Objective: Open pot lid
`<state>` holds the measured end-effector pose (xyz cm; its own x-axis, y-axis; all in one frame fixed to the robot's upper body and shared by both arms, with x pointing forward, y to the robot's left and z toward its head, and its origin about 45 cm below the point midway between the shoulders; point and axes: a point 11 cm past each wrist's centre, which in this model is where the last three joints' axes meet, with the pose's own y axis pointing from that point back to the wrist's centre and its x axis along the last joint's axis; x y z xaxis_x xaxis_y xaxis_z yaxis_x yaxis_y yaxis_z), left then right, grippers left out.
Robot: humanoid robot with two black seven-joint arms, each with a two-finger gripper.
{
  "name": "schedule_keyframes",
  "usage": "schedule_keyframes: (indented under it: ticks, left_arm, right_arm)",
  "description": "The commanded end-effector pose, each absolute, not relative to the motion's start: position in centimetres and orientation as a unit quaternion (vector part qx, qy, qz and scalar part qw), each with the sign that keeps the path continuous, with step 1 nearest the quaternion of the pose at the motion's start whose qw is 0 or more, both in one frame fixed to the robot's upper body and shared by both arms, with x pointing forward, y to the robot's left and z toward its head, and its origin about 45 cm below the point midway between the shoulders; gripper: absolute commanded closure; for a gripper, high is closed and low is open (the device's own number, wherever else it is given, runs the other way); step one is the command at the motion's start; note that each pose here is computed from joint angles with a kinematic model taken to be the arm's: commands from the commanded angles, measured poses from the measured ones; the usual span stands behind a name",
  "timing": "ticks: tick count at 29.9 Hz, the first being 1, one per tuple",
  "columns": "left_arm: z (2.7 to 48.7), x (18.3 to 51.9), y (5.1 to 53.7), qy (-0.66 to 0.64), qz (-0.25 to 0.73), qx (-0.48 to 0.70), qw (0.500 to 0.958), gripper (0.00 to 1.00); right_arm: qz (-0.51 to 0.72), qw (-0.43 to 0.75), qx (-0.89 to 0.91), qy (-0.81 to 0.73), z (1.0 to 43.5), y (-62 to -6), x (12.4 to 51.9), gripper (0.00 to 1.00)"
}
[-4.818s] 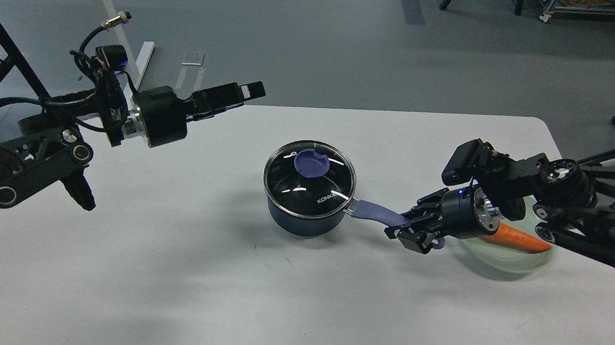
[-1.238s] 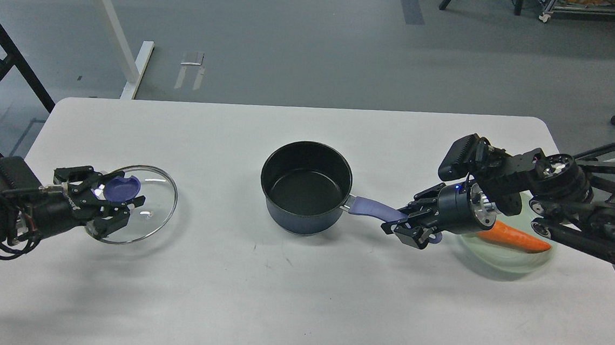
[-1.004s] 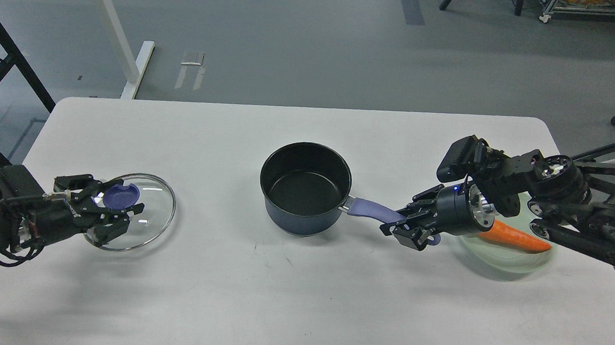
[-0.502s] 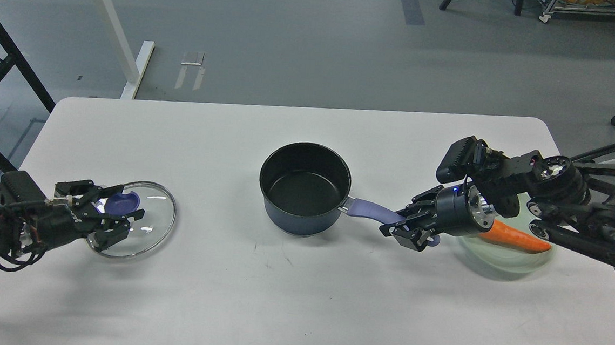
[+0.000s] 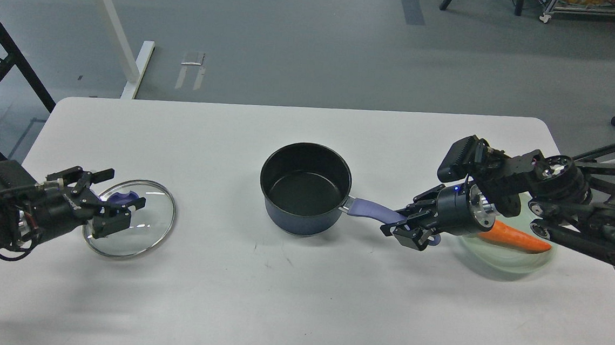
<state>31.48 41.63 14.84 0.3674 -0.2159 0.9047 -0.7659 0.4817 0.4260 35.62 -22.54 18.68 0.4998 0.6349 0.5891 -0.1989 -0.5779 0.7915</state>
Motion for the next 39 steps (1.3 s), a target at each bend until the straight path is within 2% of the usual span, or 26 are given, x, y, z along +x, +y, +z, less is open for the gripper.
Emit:
schedule_keyframes:
  ticks: [1, 6, 7, 8, 9, 14, 19, 23, 31, 39]
  left_arm:
    - [18.1, 34.0, 41.1, -0.505, 0.265, 0.445, 0.690, 0.02]
    - [21.8, 36.3, 41.3, -0.423, 0.337, 0.421, 0.728, 0.02]
    - [22.3, 36.7, 41.2, -0.397, 0.357, 0.410, 0.739, 0.01]
    - [22.7, 37.0, 41.3, -0.364, 0.382, 0.395, 0.752, 0.01]
    - [23.1, 37.3, 41.2, -0.336, 0.405, 0.378, 0.762, 0.01]
    - [26.1, 39.3, 41.2, -0.177, 0.523, 0.235, 0.800, 0.01]
    - [28.1, 40.3, 40.8, -0.080, 0.566, 0.116, 0.812, 0.01]
    - [28.5, 41.0, 39.9, -0.054, 0.578, 0.070, 0.811, 0.01]
    - [27.2, 42.8, 37.5, -0.006, 0.593, 0.006, 0.805, 0.01]
    - [23.1, 42.6, 35.3, 0.084, 0.616, -0.077, 0.779, 0.01]
  right_arm:
    - [0.478, 0.435, 0.749, 0.145, 18.7, -22.5, 35.6, 0.53]
    - [0.480, 0.430, 0.752, 0.135, 19.1, -22.5, 35.8, 0.25]
    - [0.480, 0.430, 0.754, 0.127, 19.5, -22.6, 36.0, 0.19]
    - [0.477, 0.430, 0.758, 0.114, 19.9, -22.9, 36.3, 0.08]
    - [0.472, 0.428, 0.764, 0.102, 20.4, -23.0, 36.5, 0.03]
    - [0.439, 0.401, 0.804, -0.010, 24.6, -24.1, 38.6, 0.02]
    - [0.375, 0.320, 0.851, -0.179, 29.8, -26.3, 40.8, 0.01]
    - [0.294, 0.234, 0.869, -0.322, 31.5, -28.5, 41.9, 0.01]
    - [0.134, 0.099, 0.818, -0.551, 29.3, -32.4, 42.7, 0.00]
    - [-0.039, 0.003, 0.791, -0.611, 23.5, -30.8, 41.7, 0.00]
